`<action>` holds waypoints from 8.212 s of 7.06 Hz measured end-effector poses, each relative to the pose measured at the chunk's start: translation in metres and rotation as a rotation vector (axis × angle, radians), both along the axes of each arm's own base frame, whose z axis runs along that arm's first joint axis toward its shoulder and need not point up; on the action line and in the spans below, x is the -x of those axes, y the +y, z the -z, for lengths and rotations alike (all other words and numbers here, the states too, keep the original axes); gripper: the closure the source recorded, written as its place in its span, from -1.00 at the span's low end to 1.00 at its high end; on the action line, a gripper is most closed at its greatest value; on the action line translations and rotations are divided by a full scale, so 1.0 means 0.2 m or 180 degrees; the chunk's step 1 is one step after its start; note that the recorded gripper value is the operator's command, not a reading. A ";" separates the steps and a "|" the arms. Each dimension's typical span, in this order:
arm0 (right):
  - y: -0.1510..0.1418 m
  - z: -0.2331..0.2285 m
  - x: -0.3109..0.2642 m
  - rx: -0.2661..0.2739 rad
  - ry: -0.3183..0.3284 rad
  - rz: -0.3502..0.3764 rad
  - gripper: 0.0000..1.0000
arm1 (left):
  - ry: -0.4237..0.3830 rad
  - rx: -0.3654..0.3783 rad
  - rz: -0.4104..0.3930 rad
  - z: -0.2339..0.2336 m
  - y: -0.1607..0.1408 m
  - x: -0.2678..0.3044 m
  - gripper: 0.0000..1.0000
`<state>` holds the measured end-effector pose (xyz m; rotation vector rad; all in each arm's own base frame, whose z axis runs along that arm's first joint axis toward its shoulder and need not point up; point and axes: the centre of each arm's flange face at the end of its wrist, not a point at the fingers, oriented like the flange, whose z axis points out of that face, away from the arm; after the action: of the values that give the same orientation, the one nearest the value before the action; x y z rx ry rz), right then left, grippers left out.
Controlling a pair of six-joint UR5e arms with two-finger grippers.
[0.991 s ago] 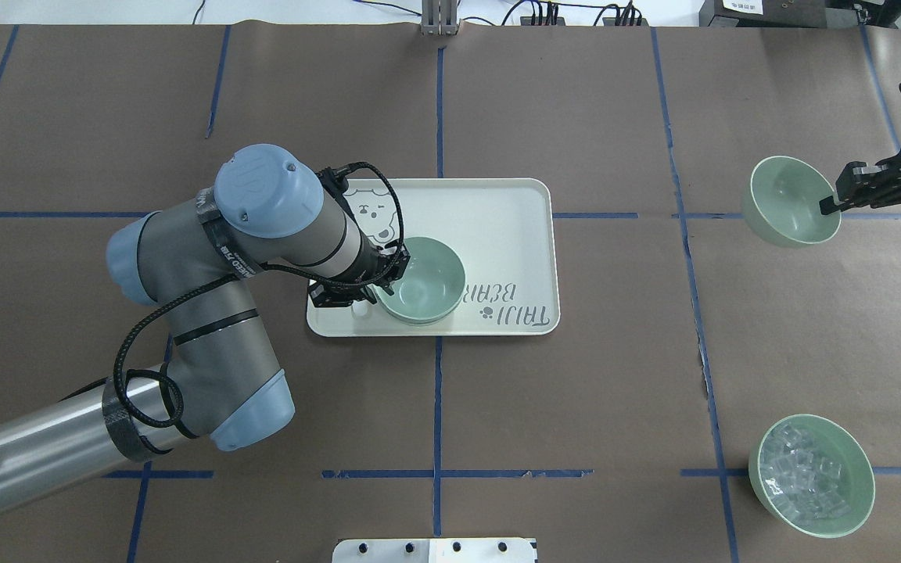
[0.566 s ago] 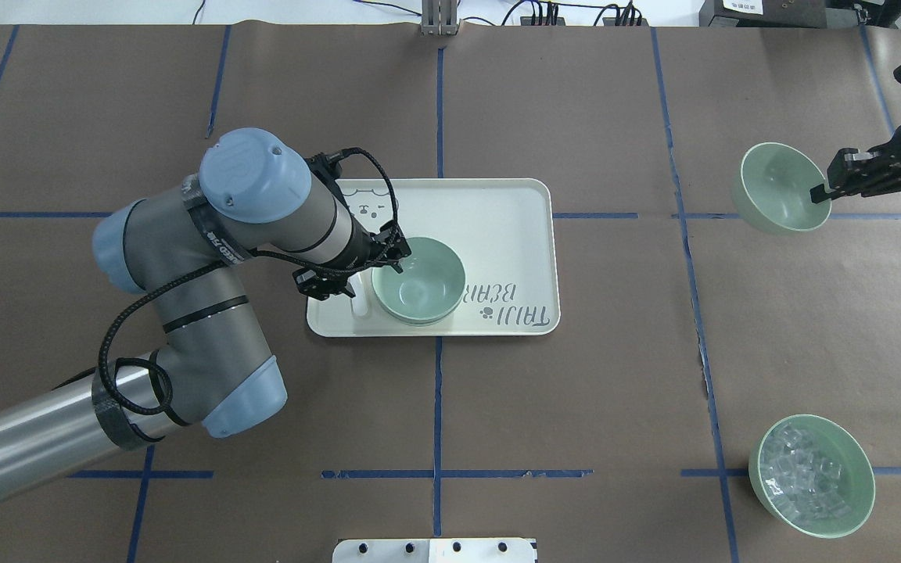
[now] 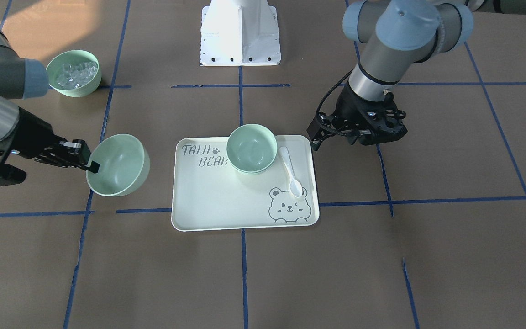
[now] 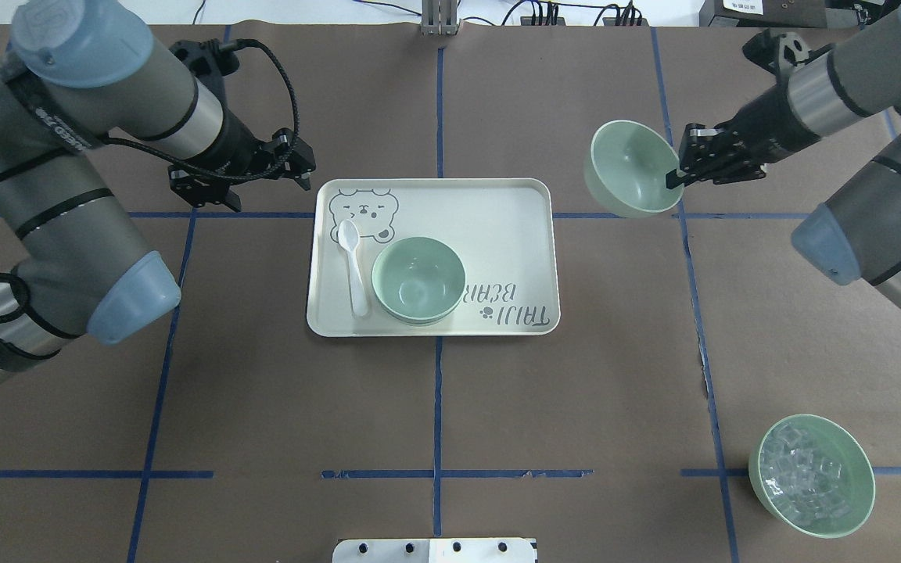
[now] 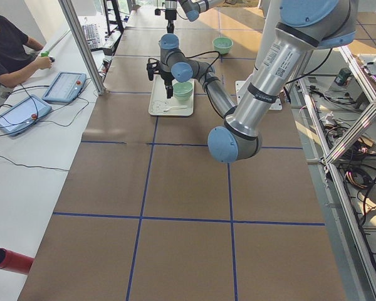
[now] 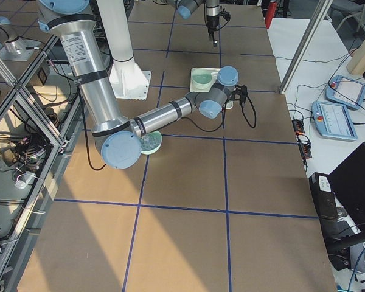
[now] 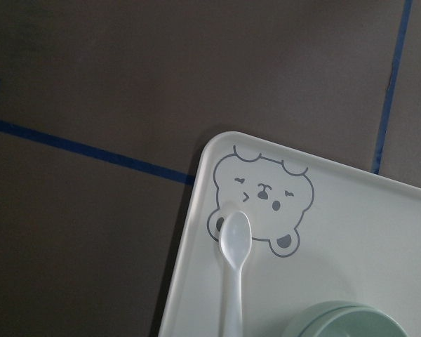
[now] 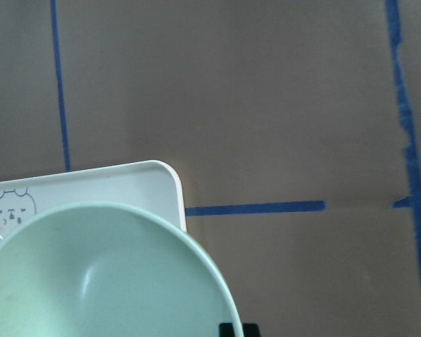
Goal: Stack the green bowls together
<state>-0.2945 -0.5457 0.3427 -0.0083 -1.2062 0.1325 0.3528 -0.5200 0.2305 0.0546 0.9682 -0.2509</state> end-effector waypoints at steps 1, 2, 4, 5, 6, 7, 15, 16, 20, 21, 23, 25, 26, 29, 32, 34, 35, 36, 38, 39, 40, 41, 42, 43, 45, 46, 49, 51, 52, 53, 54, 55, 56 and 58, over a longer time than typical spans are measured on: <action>0.05 0.17 0.18 0.0036 0.0020 -0.0007 1.00 | -0.0066 -0.0128 -0.0059 -0.08 -0.03 0.13 -1.00; 0.12 0.37 0.37 0.0050 0.0111 -0.0009 1.00 | -0.0119 -0.0214 -0.0119 -0.17 -0.07 0.25 -1.00; 0.29 0.72 0.75 -0.0035 0.0394 -0.0037 1.00 | -0.0224 -0.0323 -0.0174 -0.31 -0.12 0.41 -1.00; 0.37 0.78 0.89 -0.0091 0.0503 -0.0041 1.00 | -0.0261 -0.0352 -0.0186 -0.35 -0.14 0.46 -1.00; 0.43 0.80 0.99 -0.0133 0.0576 -0.0034 1.00 | -0.0281 -0.0359 -0.0197 -0.38 -0.15 0.48 -1.00; 0.46 0.80 1.05 -0.0148 0.0619 -0.0016 1.00 | -0.0285 -0.0354 -0.0203 -0.39 -0.15 0.49 -1.00; 0.44 0.79 1.18 -0.0184 0.0776 -0.0107 -1.00 | -0.0293 -0.0335 -0.0198 -0.42 -0.16 0.51 -1.00; 0.44 0.80 1.17 -0.0189 0.0776 -0.0115 -1.00 | -0.0295 -0.0331 -0.0199 -0.43 -0.16 0.51 -1.00; 0.35 0.69 0.61 -0.0344 0.1077 0.0024 -1.00 | -0.0363 -0.0484 -0.0377 -0.56 -0.18 0.67 -1.00; 0.33 0.60 0.41 -0.0431 0.1106 0.0106 -1.00 | -0.0425 -0.0569 -0.0449 -0.64 -0.19 0.77 -1.00; 0.22 0.27 -0.04 -0.0583 0.1181 0.0318 -1.00 | -0.0549 -0.0726 -0.0613 -0.88 -0.20 1.06 -1.00; 0.14 -0.16 -0.55 -0.0738 0.1291 0.0543 -1.00 | -0.0568 -0.0829 -0.0820 -1.16 -0.21 1.34 -1.00; 0.12 -0.38 -0.78 -0.0800 0.1316 0.0646 -1.00 | -0.0610 -0.0859 -0.0882 -1.29 -0.21 1.47 -1.00; 0.20 -0.94 -1.35 -0.0742 0.1350 0.0726 -1.00 | -0.0687 -0.0798 -0.0973 -1.61 -0.16 1.71 -1.00; 0.32 -1.27 -1.60 -0.0630 0.1373 0.0757 -1.00 | -0.0710 -0.0722 -0.0989 -1.76 -0.07 1.82 -1.00; 0.31 -1.31 -1.63 -0.0603 0.1377 0.0755 -1.00 | -0.0713 -0.0573 -0.0952 -1.86 -0.01 1.89 -1.00; 0.30 -1.33 -1.64 -0.0571 0.1376 0.0743 -1.00 | -0.0713 -0.0493 -0.0940 -1.90 0.01 1.93 -1.00; 0.31 -1.38 -1.68 -0.0498 0.1370 0.0714 -1.00 | -0.0714 -0.0450 -0.0948 -1.93 0.03 1.96 -1.00; 0.32 -1.46 -1.75 -0.0381 0.1347 0.0639 -1.00 | -0.0711 -0.0392 -0.0947 -1.95 0.04 1.98 -1.00; 0.33 -1.47 -1.78 -0.0351 0.1325 0.0590 -1.00 | -0.0708 -0.0384 -0.0945 -1.95 0.04 1.99 -1.00; 0.34 -1.48 -1.81 -0.0327 0.1301 0.0546 -1.00 | -0.0707 -0.0381 -0.0944 -1.95 0.04 1.99 -1.00; 0.34 -1.48 -1.83 -0.0317 0.1276 0.0504 -1.00 | -0.0707 -0.0381 -0.0943 -1.95 0.04 1.99 -1.00; 0.35 -1.49 -1.84 -0.0318 0.1267 0.0442 -1.00 | -0.0707 -0.0384 -0.0942 -1.95 0.05 1.99 -1.00; 0.35 -1.52 -1.85 -0.0310 0.1267 0.0336 -1.00 | -0.0707 -0.0389 -0.0941 -1.94 0.04 1.99 -1.00; 0.34 -1.58 -1.84 -0.0267 0.1218 0.0203 -1.00 | -0.0708 -0.0398 -0.0940 -1.94 0.04 1.99 -1.00; 0.34 -1.58 -1.84 -0.0254 0.1166 0.0181 -1.00 | -0.0710 -0.0400 -0.0939 -1.93 0.04 1.99 -1.00; 0.34 -1.58 -1.83 -0.0250 0.1106 0.0170 -1.00 | -0.0711 -0.0400 -0.0940 -1.94 0.04 1.99 -1.00; 0.34 -1.57 -1.83 -0.0258 0.1104 0.0169 -1.00 | -0.0712 -0.0399 -0.0940 -1.94 0.04 1.99 -1.00; 0.34 -1.57 -1.83 -0.0260 0.1104 0.0168 -1.00 | -0.0713 -0.0399 -0.0940 -1.94 0.04 1.99 -1.00; 0.34 -1.57 -1.83 -0.0260 0.1103 0.0168 -1.00 | -0.0713 -0.0398 -0.0940 -1.94 0.04 1.99 -1.00; 0.34 -1.57 -1.83 -0.0262 0.1104 0.0168 -1.00 | -0.0713 -0.0397 -0.0940 -1.94 0.04 1.99 -1.00; 0.34 -1.57 -1.83 -0.0263 0.1104 0.0168 -1.00 | -0.0713 -0.0397 -0.0940 -1.94 0.04 1.99 -1.00; 0.33 -1.57 -1.83 -0.0265 0.1104 0.0167 -1.00 | -0.0713 -0.0397 -0.0940 -1.94 0.04 1.99 -1.00; 0.33 -1.56 -1.83 -0.0273 0.1108 0.0166 -1.00 | -0.0712 -0.0389 -0.0941 -1.94 0.04 1.99 -1.00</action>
<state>0.0723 -0.4800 0.6554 0.0563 -0.8622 0.0340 -0.0450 -0.5111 0.6192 0.0495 0.7561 0.0861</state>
